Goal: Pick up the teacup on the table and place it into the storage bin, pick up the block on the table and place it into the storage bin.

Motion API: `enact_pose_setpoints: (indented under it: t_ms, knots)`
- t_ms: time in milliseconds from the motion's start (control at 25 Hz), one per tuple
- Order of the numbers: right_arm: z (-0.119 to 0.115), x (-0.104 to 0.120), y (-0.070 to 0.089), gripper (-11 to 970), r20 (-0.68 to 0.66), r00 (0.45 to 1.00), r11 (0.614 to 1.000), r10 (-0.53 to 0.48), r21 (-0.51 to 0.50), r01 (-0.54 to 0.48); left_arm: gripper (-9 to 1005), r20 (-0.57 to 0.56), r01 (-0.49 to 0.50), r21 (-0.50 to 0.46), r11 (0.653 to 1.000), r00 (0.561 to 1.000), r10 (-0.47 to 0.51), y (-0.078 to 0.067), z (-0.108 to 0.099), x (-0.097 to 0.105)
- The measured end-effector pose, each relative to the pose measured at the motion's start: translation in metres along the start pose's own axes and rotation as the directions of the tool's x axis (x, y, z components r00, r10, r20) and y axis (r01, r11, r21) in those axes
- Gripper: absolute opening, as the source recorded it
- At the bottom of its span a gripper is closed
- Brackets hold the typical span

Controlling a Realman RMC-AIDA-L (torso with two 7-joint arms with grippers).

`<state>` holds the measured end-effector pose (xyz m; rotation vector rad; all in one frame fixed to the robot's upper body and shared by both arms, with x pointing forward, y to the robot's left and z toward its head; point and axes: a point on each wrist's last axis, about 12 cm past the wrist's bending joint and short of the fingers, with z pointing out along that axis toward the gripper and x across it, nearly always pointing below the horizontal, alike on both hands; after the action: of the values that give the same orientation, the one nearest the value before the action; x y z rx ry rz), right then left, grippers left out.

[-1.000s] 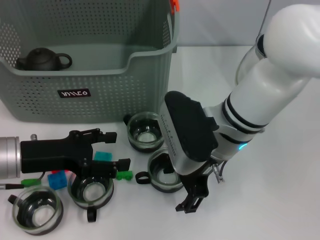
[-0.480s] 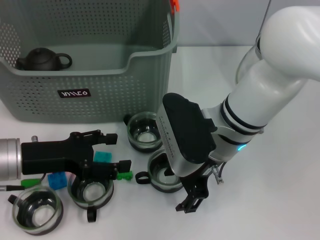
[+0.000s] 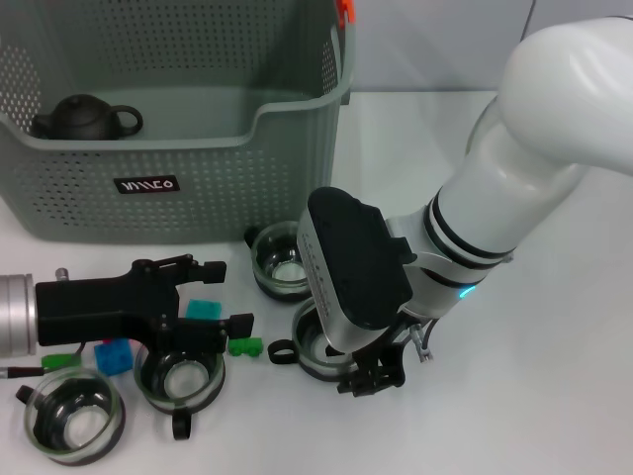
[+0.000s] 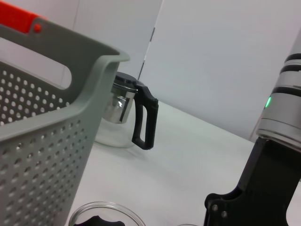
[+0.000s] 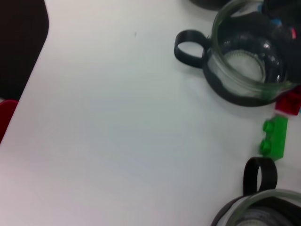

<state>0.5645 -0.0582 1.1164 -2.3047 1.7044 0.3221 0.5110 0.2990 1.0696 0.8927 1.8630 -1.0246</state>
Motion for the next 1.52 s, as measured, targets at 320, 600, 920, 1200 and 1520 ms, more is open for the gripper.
enact_pose_setpoints:
  t_ms: [320, 600, 920, 1200, 1520]
  knots:
    - [-0.002, -0.001, -0.001, 360, 0.0, 1.0, 1.0, 0.008, -0.004, -0.008, 892, 0.019, -0.005, -0.01, 1.0, 1.0, 0.005, -0.001, -0.004, 0.002]
    - [-0.004, 0.0, 0.0, 88, -0.001, 1.0, 1.0, 0.026, -0.014, -0.026, 890, 0.02, -0.007, -0.011, 1.0, 1.0, 0.007, -0.001, -0.004, 0.002]
    - [-0.03, 0.0, -0.002, 52, 0.064, 0.994, 0.996, 0.084, -0.032, -0.082, 887, 0.013, -0.002, -0.013, 1.0, 1.0, 0.003, -0.001, -0.008, 0.005]
    - [-0.081, 0.005, 0.0, 53, 0.151, 0.978, 0.989, 0.145, -0.021, -0.143, 885, 0.005, 0.006, -0.022, 1.0, 1.0, -0.006, -0.002, -0.014, 0.009]
    - [-0.156, -0.011, 0.001, 53, 0.296, 0.95, 0.991, 0.096, 0.066, -0.121, 882, -0.002, 0.003, -0.03, 1.0, 1.0, -0.003, -0.002, -0.017, 0.01]
